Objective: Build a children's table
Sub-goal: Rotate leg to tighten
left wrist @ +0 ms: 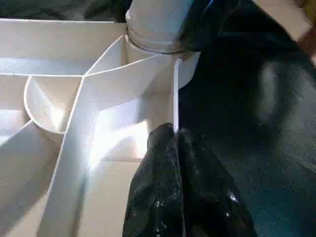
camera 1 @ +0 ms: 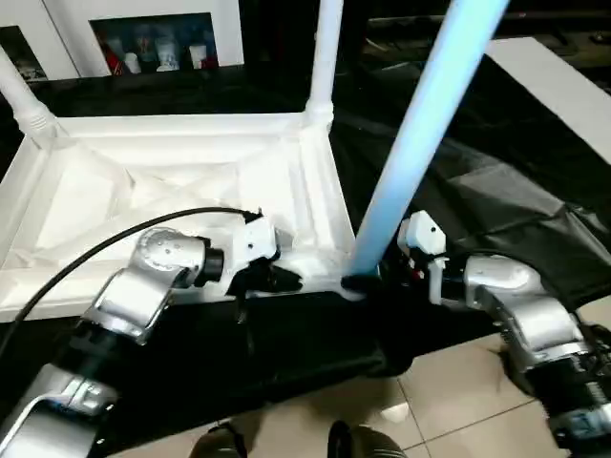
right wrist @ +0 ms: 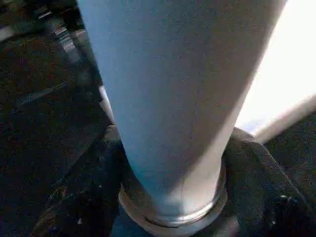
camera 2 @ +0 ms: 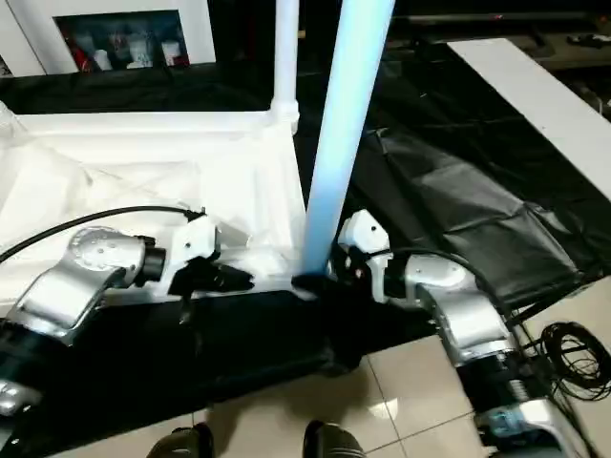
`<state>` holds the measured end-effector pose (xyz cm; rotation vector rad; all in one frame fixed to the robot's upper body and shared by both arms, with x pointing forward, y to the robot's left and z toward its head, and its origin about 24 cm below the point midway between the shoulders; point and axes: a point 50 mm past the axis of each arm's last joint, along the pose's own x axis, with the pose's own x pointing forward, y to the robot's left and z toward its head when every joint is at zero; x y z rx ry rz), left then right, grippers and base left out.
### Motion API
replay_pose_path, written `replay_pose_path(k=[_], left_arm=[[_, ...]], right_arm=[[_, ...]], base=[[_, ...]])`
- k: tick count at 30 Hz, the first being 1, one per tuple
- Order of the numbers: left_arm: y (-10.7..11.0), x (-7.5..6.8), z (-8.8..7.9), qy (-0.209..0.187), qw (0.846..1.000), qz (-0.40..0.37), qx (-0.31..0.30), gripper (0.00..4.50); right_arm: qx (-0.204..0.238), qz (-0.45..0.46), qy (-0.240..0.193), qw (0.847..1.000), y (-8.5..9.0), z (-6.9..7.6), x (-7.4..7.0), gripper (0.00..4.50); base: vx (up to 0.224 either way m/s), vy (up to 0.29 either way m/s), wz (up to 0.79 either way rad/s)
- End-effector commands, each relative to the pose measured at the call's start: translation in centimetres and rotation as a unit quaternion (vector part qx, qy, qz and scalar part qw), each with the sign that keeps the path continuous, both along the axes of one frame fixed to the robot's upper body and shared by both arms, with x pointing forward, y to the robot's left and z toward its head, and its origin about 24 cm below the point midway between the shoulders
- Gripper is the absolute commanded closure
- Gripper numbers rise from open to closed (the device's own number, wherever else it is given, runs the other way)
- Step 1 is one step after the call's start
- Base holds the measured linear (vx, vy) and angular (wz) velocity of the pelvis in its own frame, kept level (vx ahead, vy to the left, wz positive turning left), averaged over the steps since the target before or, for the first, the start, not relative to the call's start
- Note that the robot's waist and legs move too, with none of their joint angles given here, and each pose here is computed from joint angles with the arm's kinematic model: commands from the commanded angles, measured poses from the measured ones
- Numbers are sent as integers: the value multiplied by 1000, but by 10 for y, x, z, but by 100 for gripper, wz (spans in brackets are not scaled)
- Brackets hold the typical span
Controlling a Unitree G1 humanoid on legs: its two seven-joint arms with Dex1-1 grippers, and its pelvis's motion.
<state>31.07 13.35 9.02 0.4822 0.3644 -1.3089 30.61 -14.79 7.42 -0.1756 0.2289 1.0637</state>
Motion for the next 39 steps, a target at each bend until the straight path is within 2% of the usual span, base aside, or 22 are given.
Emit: replay_pose_path(k=[1, 3, 5, 6, 7, 9, 10, 11, 12, 15, 17, 20, 21, 23, 24, 25, 29, 33, 34, 35, 38, 39], left_arm=[[-10, 2, -16, 20, 999, 29, 9, 450], [-14, 5, -17, 16, 999, 45, 8, 450], [-21, 9, -19, 12, 998, 64, 6, 450], [-21, 9, -19, 12, 998, 64, 6, 450], [-29, 13, -19, 8, 997, 83, 2, 450], [-46, 21, -20, -2, 992, 128, -4, 450], [-59, 26, -20, -10, 989, 149, -6, 450], [-59, 26, -20, -10, 989, 149, -6, 450], [-67, 27, -20, -15, 988, 155, -7, 450], [-78, 28, -20, -27, 989, 146, -3, 450], [-80, 27, -20, -29, 990, 138, 0, 450], [-77, 27, -19, -37, 992, 118, 6, 450], [-74, 27, -19, -41, 993, 111, 9, 450], [-71, 27, -19, -42, 993, 112, 11, 450], [-68, 27, -20, -46, 993, 110, 14, 450], [-68, 27, -20, -46, 993, 110, 14, 450], [-56, 27, -21, -48, 993, 104, 24, 450], [-52, 26, -21, -49, 994, 99, 26, 450], [-46, 26, -22, -50, 994, 95, 29, 450], [-46, 26, -22, -50, 994, 95, 29, 450], [-43, 26, -22, -53, 994, 88, 28, 450], [-42, 25, -21, -59, 995, 75, 24, 450]], right_arm=[[6, -100, 29, 995, -1, -16, 6, 194], [20, -140, 34, 989, 2, -19, 9, 194], [41, -203, 45, 977, 9, -24, 13, 195], [41, -203, 45, 977, 9, -24, 13, 195], [57, -250, 55, 965, 15, -27, 17, 196], [104, -354, 91, 925, 29, -33, 26, 196], [140, -406, 122, 895, 40, -36, 31, 196], [140, -406, 122, 895, 40, -36, 31, 196], [154, -427, 135, 881, 46, -37, 33, 196], [155, -435, 135, 877, 56, -35, 38, 196], [140, -433, 124, 882, 58, -33, 40, 196], [123, -399, 97, 904, 59, -27, 42, 196], [130, -377, 91, 913, 59, -24, 41, 165], [130, -367, 77, 918, 58, -20, 40, 165], [133, -362, 67, 920, 57, -16, 40, 133], [133, -362, 67, 920, 57, -16, 40, 130], [118, -316, 22, 941, 38, -1, 33, 92], [102, -287, 13, 952, 22, 3, 27, 69], [77, -248, -1, 966, 4, 9, 16, 69], [77, -248, -1, 966, 4, 9, 16, 69], [48, -205, -7, 978, -11, 11, 5, 69], [32, -165, -3, 986, -22, 12, -8, 69]], base=[[0, 0, 0], [0, 0, 0], [0, 0, 0], [0, 0, 0], [0, 0, 0], [0, 0, 0], [0, 0, 0], [0, 0, 0], [0, 0, 0], [0, 0, 0], [0, 0, 0], [0, 0, 0], [0, 0, 0], [0, 0, 0], [0, 0, 0], [0, 0, 0], [0, 0, 0], [0, 0, 0], [0, 0, 0], [0, 0, 0], [0, 0, 0], [0, 0, 0]])
